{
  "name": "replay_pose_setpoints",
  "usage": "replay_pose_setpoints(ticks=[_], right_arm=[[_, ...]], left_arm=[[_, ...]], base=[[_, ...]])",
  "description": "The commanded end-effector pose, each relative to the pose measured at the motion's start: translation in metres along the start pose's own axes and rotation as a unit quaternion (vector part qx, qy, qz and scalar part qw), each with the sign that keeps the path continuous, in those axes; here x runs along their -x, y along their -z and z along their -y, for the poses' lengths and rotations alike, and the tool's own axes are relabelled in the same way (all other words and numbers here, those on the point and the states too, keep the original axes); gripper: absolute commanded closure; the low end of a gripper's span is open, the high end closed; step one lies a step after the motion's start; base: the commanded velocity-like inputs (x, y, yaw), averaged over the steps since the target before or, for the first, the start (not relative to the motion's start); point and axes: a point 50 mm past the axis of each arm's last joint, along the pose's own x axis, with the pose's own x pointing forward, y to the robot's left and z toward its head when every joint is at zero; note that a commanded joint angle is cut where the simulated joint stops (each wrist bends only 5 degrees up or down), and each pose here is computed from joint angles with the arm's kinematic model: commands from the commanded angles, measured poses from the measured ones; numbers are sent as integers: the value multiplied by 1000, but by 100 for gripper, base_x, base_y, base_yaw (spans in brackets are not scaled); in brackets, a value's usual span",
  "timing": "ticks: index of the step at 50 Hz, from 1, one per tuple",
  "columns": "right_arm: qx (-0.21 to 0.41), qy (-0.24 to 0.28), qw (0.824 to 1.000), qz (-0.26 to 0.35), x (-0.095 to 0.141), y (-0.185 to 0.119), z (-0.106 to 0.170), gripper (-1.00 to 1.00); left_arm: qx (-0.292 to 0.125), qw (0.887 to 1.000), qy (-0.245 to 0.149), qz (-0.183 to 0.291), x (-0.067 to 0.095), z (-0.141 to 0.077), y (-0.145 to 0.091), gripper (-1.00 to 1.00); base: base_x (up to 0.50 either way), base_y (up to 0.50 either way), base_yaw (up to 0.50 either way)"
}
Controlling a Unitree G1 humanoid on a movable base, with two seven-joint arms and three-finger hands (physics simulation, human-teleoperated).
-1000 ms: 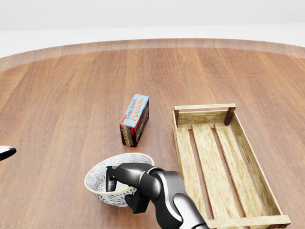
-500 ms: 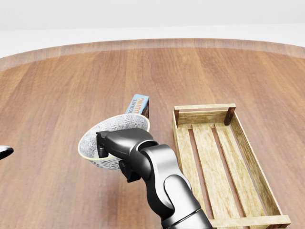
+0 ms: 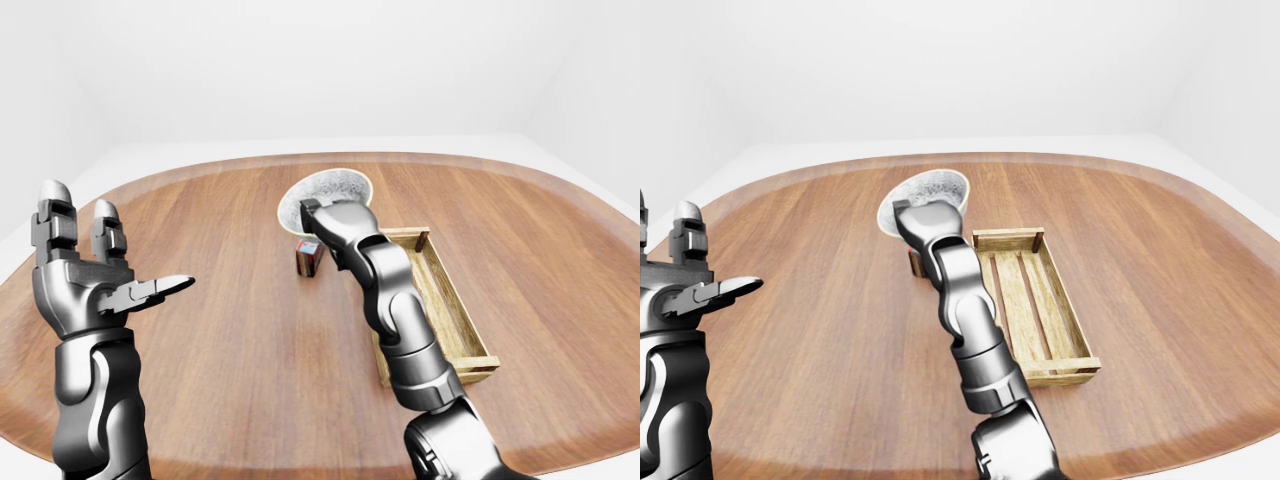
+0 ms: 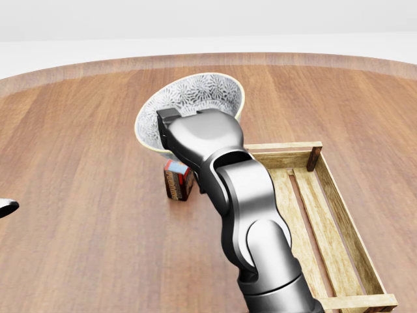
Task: Pick up the bowl on the left and put it in the tray.
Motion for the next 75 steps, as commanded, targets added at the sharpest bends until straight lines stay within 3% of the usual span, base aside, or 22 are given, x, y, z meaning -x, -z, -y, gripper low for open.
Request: replay_pose_setpoints(ticks=[1,14,30,57,75], right_arm=[[34,76,994,-75,21,31,28,100],[58,135,978,-151,50,69,47,100],[43,135,975,-174,67,93,38,100],[-43,61,992,-103,49,107,12,100],[-124,-3,988,-87,52,138,-20,100]], left_arm=[[0,1000,0,1,1,0,-1,-100],[-2,1000,0,3,2,-1,-2,-100],[-1,1000,-1,4,2,-1,-2,-100],[-1,1000,1,1,1,1,0,-100],[-2,1000,1,3,3,0,-2,-100]], base=[[0,0,0],[0,0,0],[0,0,0],[0,0,0],[0,0,0]])
